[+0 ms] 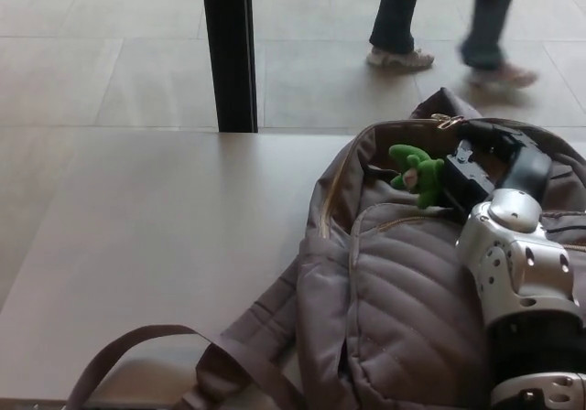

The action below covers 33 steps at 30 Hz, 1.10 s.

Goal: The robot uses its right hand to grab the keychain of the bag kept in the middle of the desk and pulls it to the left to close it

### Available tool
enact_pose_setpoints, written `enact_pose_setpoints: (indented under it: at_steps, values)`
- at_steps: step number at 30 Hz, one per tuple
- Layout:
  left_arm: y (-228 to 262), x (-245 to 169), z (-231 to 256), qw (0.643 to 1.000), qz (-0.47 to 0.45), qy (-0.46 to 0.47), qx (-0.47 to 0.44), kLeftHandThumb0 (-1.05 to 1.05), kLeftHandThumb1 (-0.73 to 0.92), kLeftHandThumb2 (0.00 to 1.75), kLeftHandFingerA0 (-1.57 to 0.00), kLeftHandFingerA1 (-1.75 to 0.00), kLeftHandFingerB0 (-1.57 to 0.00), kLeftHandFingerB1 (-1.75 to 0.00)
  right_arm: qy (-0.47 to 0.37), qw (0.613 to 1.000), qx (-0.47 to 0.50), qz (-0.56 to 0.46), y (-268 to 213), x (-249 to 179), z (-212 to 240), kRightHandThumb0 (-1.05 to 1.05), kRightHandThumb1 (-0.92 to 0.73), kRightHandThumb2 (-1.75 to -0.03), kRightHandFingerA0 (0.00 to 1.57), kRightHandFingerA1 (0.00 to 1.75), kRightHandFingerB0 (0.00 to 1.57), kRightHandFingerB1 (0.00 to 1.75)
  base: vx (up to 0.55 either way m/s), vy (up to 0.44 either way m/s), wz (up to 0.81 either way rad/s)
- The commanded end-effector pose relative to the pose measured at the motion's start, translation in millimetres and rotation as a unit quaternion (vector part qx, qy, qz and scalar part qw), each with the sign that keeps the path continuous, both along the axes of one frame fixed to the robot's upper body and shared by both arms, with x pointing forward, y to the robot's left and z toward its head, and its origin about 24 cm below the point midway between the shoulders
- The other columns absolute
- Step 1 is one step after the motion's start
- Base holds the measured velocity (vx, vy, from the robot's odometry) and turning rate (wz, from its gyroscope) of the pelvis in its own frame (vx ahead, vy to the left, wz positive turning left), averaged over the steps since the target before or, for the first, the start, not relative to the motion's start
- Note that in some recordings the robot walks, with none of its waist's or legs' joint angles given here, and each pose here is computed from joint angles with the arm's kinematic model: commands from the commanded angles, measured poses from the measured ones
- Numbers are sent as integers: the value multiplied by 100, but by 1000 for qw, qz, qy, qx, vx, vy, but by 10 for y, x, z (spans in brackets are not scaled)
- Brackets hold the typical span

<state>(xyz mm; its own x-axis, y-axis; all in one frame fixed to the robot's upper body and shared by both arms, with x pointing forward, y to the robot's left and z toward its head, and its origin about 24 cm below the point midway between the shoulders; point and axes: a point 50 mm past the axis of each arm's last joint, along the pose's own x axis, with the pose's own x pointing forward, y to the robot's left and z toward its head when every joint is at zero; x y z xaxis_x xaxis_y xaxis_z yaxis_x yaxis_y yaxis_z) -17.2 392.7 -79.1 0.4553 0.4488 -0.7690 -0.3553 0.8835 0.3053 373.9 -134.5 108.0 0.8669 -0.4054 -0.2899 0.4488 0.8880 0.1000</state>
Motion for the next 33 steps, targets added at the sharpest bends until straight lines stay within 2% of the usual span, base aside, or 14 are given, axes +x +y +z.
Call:
enact_pose_setpoints:
  at_steps: [1,4,5,10,11,12,14,22,26,27,28,30,32,33]
  values:
    - [67,103,62,999,-44,11,25,-59,92,68,-70,-56,-69,-48,160,901,199,351,2981,-1456,-41,-49,-59,-103,111,175,92,172,0,0,0]
    - [62,115,64,999,-45,9,25,-59,92,68,-71,-57,-68,-48,164,882,212,387,3060,-1536,-51,-48,-62,-100,113,174,92,164,0,0,0]
    - [59,118,67,999,-46,6,23,-58,92,68,-70,-59,-68,-49,165,871,224,405,3097,-1577,-57,-40,-46,-119,109,175,97,163,0,0,0]
    - [39,117,51,999,-45,7,27,-59,92,68,-72,-58,-68,-48,182,829,230,476,3315,-1828,38,-39,-47,-114,109,172,92,155,0,0,0]
    - [39,117,54,999,-46,5,27,-57,92,69,-71,-59,-68,-49,185,825,235,479,3340,-1859,58,-36,-35,-128,113,170,97,155,0,0,0]
    - [40,118,53,999,-44,3,27,-59,92,67,-71,-57,-69,-49,182,818,228,495,3420,-1956,100,-43,-23,-139,124,155,113,140,0,0,0]
    - [33,132,42,999,-39,2,28,-58,92,67,-72,-59,-71,-50,175,804,219,524,3497,-2058,134,-41,-6,-157,102,175,103,150,0,0,0]
    - [11,141,22,999,-29,-8,15,-57,92,67,-74,-66,-72,-51,190,756,216,589,3611,-2282,118,-39,-6,-156,103,175,106,148,0,0,0]
    - [11,140,23,999,-38,-1,18,-59,92,67,-71,-60,-71,-49,187,753,210,594,3563,-2253,24,-41,-6,-155,104,175,108,147,0,0,0]
    - [15,135,27,999,-39,-1,18,-59,92,67,-72,-58,-71,-49,174,763,192,593,3519,-2197,-28,-37,-2,-170,105,175,105,148,0,0,0]
    - [20,127,29,999,-37,-1,17,-58,92,67,-73,-60,-70,-49,168,768,184,590,3485,-2159,-55,-48,-10,-159,102,175,104,150,0,0,0]
    - [21,113,22,1000,-27,-1,15,-59,91,67,-74,-62,-72,-50,165,786,158,575,3424,-2082,-49,-48,-14,-157,104,172,107,145,0,0,0]
    - [23,97,36,999,-39,4,22,-58,92,68,-71,-61,-69,-49,164,824,114,530,3291,-1899,-60,-41,-35,-141,111,167,98,149,0,0,0]
    - [18,95,36,999,-40,4,22,-57,92,69,-69,-58,-67,-49,158,828,112,526,3250,-1844,-77,-34,-59,-114,105,173,85,152,0,0,0]
